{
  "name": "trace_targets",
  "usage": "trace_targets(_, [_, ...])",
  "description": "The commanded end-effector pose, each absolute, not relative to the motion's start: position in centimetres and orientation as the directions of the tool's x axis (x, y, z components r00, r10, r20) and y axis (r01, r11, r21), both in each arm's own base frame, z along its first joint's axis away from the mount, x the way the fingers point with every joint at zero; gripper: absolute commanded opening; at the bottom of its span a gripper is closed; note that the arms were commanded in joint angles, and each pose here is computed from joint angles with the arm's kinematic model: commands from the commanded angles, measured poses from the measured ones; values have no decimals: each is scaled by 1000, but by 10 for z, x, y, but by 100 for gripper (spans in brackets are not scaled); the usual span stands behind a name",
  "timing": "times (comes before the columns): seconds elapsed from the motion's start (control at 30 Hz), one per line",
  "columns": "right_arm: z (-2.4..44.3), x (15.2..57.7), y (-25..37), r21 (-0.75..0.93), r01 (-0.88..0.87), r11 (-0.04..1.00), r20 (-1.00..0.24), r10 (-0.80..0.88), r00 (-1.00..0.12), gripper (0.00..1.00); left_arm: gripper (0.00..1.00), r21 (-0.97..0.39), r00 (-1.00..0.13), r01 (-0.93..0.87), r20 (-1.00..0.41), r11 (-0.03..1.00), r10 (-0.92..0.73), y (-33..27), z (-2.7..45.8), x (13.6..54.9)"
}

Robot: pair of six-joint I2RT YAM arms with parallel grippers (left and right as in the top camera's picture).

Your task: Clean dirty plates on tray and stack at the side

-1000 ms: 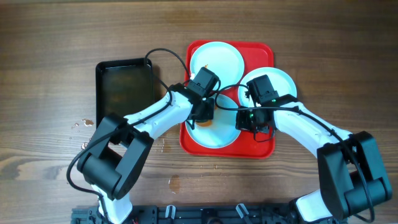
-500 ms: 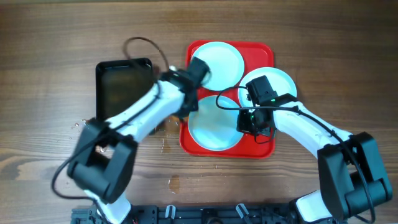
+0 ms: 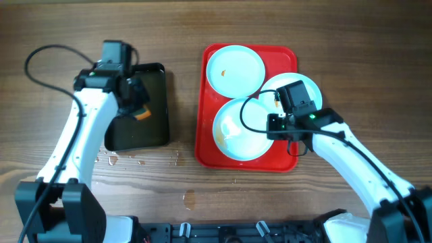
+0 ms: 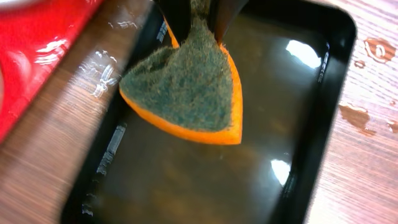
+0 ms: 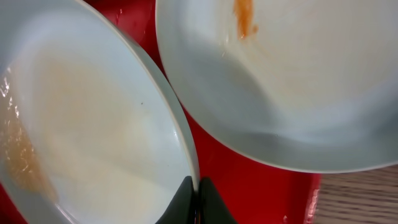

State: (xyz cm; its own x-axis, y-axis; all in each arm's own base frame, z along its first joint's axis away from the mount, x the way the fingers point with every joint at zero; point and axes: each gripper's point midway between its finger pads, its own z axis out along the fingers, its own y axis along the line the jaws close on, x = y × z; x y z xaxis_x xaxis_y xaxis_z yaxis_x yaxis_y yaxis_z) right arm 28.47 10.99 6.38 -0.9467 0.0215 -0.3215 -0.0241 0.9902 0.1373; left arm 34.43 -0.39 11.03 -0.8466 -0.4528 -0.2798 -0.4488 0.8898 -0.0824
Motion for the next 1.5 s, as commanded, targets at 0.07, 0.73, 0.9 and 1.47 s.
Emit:
trace_targets(0.07, [113, 289, 105, -92, -73, 993, -539, -111, -835, 4, 4, -49, -857, -478, -194, 877, -478, 11, 54, 314])
trace_targets(0.73, [225, 276, 151, -689, 11, 725, -671, -632, -387, 4, 17, -59, -852, -477, -212, 877, -478, 11, 44, 315])
trace_targets(0.9, [223, 276, 152, -684, 0, 729, -672, -631, -388, 4, 23, -75, -854, -473, -209, 878, -477, 8, 44, 316])
trace_targets(1.47, [221, 276, 154, -679, -12, 734, -673, -629, -389, 4, 100, -110, -857, -466, -191, 878, -478, 1, 44, 316])
